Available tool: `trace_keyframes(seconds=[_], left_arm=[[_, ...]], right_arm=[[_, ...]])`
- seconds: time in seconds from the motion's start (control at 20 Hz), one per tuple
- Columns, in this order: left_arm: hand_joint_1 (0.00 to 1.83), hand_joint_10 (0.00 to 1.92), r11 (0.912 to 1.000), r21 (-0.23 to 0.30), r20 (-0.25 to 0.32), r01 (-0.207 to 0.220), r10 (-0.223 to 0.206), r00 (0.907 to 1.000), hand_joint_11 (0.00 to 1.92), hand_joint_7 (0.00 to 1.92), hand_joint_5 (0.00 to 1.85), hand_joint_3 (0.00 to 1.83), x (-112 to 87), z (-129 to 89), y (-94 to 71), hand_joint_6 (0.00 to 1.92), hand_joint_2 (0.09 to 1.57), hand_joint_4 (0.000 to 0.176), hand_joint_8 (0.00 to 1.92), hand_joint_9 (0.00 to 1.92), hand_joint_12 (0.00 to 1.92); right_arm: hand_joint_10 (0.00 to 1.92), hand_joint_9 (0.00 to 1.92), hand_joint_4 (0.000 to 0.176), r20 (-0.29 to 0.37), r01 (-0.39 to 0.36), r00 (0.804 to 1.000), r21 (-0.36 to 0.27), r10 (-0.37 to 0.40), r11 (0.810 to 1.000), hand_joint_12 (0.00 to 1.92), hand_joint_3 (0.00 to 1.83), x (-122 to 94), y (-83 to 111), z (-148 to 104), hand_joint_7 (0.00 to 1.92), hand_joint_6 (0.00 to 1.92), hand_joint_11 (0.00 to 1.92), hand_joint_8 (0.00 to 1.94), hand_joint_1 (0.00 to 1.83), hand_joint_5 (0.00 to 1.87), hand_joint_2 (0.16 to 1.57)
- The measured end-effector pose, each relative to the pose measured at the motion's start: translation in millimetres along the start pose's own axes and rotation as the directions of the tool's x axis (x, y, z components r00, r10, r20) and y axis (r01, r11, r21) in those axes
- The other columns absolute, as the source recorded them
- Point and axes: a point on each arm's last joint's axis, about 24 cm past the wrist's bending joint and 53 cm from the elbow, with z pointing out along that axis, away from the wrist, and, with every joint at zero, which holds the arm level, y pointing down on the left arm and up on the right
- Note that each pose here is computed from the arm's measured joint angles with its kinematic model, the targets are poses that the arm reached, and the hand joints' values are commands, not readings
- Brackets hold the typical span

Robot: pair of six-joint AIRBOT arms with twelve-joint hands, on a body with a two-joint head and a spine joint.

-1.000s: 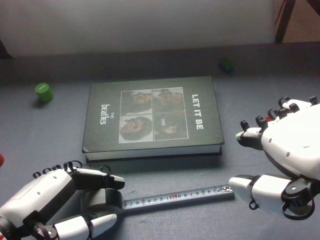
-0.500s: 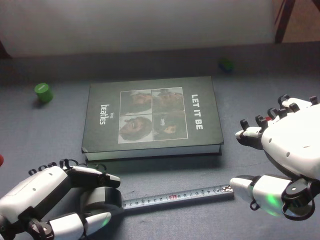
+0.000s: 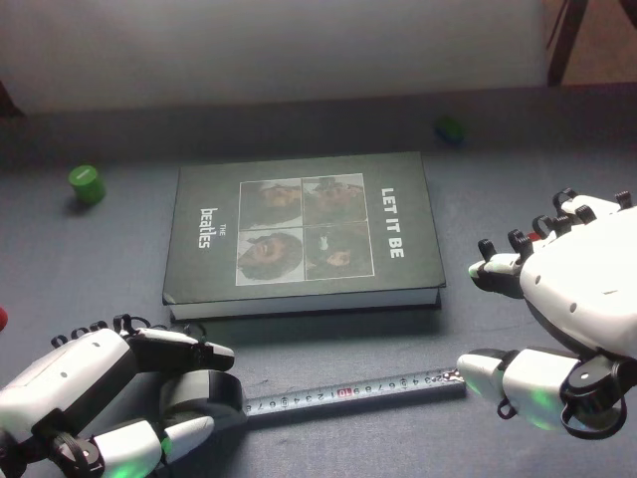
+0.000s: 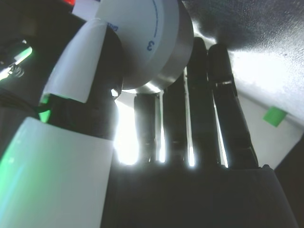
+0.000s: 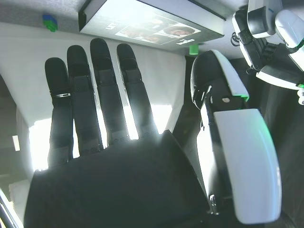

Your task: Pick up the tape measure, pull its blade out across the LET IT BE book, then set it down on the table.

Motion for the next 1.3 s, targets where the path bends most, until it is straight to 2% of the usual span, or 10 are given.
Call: trace_keyframes(seconds=[0.35, 0.4, 0.45, 0.55, 0.75, 0.8, 0.85, 1.05, 1.1, 1.3], left_arm=[[0.99, 0.02, 0.9998, -0.007, 0.001, -0.018, 0.018, 0.9998, 0.5, 0.81, 0.8, 0.0, -4.2, -2.4, 1.4, 0.0, 1.19, 0.0, 0.01, 0.75, 0.81], [1.17, 0.06, 0.9998, -0.004, 0.003, -0.019, 0.019, 0.9998, 0.64, 0.99, 0.82, 0.0, -4.6, -2.4, 0.7, 0.93, 1.16, 0.0, 0.75, 0.98, 1.1], [1.33, 1.04, 0.9998, 0.002, 0.008, -0.019, 0.019, 0.9998, 0.74, 1.0, 0.81, 0.0, -5.9, -2.4, -0.8, 0.99, 1.13, 0.0, 0.9, 0.96, 1.24], [1.37, 1.38, 1.0, 0.001, 0.019, -0.01, 0.01, 0.9998, 0.83, 0.9, 0.82, 0.0, -8.4, -2.3, -0.4, 0.93, 1.15, 0.0, 1.17, 0.86, 1.26], [1.37, 1.35, 0.9999, -0.002, 0.014, -0.015, 0.015, 0.9998, 0.91, 0.83, 0.91, 0.0, -7.3, -2.3, 0.1, 0.86, 1.15, 0.0, 1.24, 0.88, 1.13], [1.47, 1.27, 0.9999, -0.001, 0.015, -0.015, 0.015, 0.9998, 0.88, 0.84, 0.92, 0.0, -7.4, -2.3, 0.0, 0.81, 1.13, 0.0, 1.19, 0.87, 1.41], [1.49, 1.24, 0.9999, -0.004, 0.014, -0.013, 0.013, 0.9998, 0.88, 0.84, 0.91, 0.0, -7.4, -2.4, 0.6, 0.81, 1.12, 0.0, 1.17, 0.87, 1.48], [1.49, 1.24, 1.0, 0.003, -0.013, 0.008, -0.008, 0.9999, 0.87, 0.84, 0.88, 0.0, -1.4, 0.3, -3.3, 0.83, 1.13, 0.0, 1.17, 0.87, 1.49], [1.39, 1.31, 1.0, 0.007, -0.029, 0.003, -0.003, 0.9996, 0.86, 0.86, 0.87, 0.0, 1.6, 2.4, -7.8, 0.91, 1.14, 0.0, 1.19, 0.89, 1.26], [1.37, 1.33, 0.9981, 0.062, -0.042, 0.001, 0.002, 0.9991, 0.88, 0.88, 0.87, 0.0, -6.3, 8.1, -43.7, 0.94, 1.15, 0.0, 1.16, 0.89, 1.15]], right_arm=[[0.02, 0.51, 0.002, -0.002, 0.0, 1.0, -0.001, 0.0, 1.0, 1.01, 0.0, 0.6, 0.3, 0.0, 0.55, 0.0, 0.16, 0.01, 0.15, 0.44, 1.23], [0.02, 0.52, 0.002, -0.002, 0.001, 1.0, 0.0, -0.001, 1.0, 1.0, 0.0, 0.7, 0.1, 0.0, 0.54, 0.0, 0.17, 0.0, 0.16, 0.44, 1.22], [0.01, 0.51, 0.002, -0.001, 0.001, 1.0, 0.0, -0.001, 1.0, 1.0, 0.0, 0.6, 0.1, 0.0, 0.54, 0.0, 0.16, 0.01, 0.17, 0.44, 1.22], [0.01, 0.51, 0.001, -0.003, 0.008, 1.0, -0.001, -0.008, 1.0, 1.0, 0.0, 1.7, 0.0, 0.0, 0.54, 0.0, 0.16, 0.0, 0.17, 0.44, 1.22], [0.01, 0.51, 0.001, -0.003, 0.008, 1.0, 0.0, -0.008, 1.0, 1.01, 0.0, 1.9, -0.2, 0.0, 0.55, 0.0, 0.17, 0.01, 0.17, 0.45, 1.22], [0.01, 0.51, 0.002, -0.003, 0.008, 1.0, 0.0, -0.008, 1.0, 1.0, 0.0, 1.9, -0.2, 0.0, 0.55, 0.0, 0.17, 0.01, 0.17, 0.45, 1.22], [0.01, 0.52, 0.002, 0.0, 0.011, 1.0, -0.002, -0.011, 1.0, 1.01, 0.0, 1.2, 0.3, 0.0, 0.55, 0.0, 0.18, 0.0, 0.17, 0.45, 1.22], [0.01, 0.53, 0.002, 0.01, 0.047, 0.999, -0.031, -0.047, 0.998, 1.03, 0.0, -3.2, 8.7, 0.0, 0.55, 0.01, 0.2, 0.0, 0.17, 0.46, 1.22], [0.01, 0.52, 0.004, 0.017, 0.052, 0.999, -0.045, -0.052, 0.998, 1.03, 0.0, -6.5, 13.7, -0.1, 0.55, 0.0, 0.18, 0.0, 0.16, 0.45, 1.22], [0.01, 0.53, 0.002, 0.073, 0.056, 0.996, -0.067, -0.051, 0.996, 1.02, 0.0, -28.0, 26.0, 4.9, 0.57, 0.0, 0.15, 0.01, 0.16, 0.45, 1.23]])
